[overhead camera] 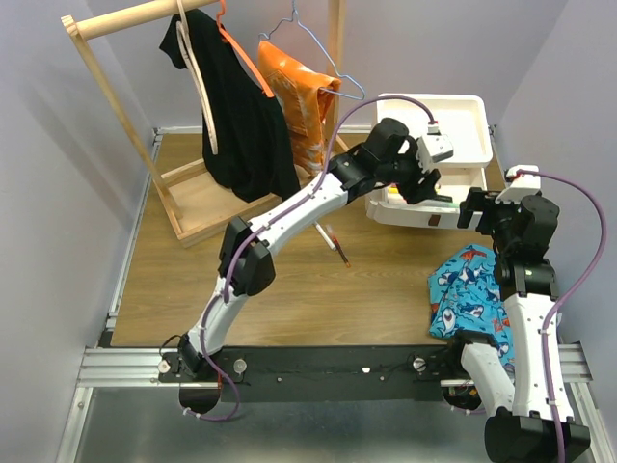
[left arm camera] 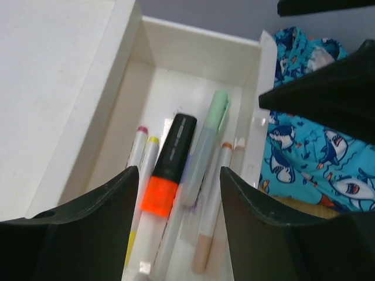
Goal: Sort the stationery into containers
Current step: Place the pen in the drawer, then pick up the pen from the center of the board.
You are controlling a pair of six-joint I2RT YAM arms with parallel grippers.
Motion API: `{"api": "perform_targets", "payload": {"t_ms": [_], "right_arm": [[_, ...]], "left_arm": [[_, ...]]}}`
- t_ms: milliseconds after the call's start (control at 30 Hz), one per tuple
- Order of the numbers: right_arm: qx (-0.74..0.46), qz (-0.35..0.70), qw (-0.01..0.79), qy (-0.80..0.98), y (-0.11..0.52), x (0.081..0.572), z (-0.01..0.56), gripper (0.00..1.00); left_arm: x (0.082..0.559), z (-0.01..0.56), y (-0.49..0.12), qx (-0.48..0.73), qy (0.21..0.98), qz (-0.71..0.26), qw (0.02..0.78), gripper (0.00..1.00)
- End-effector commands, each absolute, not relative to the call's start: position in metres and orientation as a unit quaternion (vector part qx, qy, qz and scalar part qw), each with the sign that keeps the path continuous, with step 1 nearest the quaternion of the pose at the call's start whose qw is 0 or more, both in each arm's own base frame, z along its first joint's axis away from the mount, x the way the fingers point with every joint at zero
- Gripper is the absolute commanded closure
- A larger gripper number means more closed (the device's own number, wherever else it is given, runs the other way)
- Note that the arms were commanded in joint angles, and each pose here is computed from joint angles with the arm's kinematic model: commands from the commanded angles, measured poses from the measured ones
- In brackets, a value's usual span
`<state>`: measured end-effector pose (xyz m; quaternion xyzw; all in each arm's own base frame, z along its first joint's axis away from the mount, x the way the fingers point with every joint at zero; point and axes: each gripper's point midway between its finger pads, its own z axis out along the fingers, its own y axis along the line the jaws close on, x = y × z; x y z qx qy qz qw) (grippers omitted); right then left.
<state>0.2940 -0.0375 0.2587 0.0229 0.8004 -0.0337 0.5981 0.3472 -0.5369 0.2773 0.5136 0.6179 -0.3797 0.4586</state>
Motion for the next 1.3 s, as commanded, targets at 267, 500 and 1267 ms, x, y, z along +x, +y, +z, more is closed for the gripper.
{"api": "perform_targets", "payload": {"t_ms": [267,500,1267], "right_arm": [[0.032,-0.048,0.595,0.802,-0.044,0.29,0.255,0.0],[0.038,-0.03,0.589,0.807,-0.04,0.295,0.249,0.0],[0.043,-0.044,0.578,0.814,-0.049,0.297,0.25,0.0]], "left_arm": [[0.358,0.311,-0.334,0.526,0.648,-0.202,0.512,0.27],[0.351,0.181,-0.272,0.387,0.862,-0.156,0.289,0.41],[0.361,0.061,-0.296,0.123,0.973,-0.127,0.145,0.33]]}}
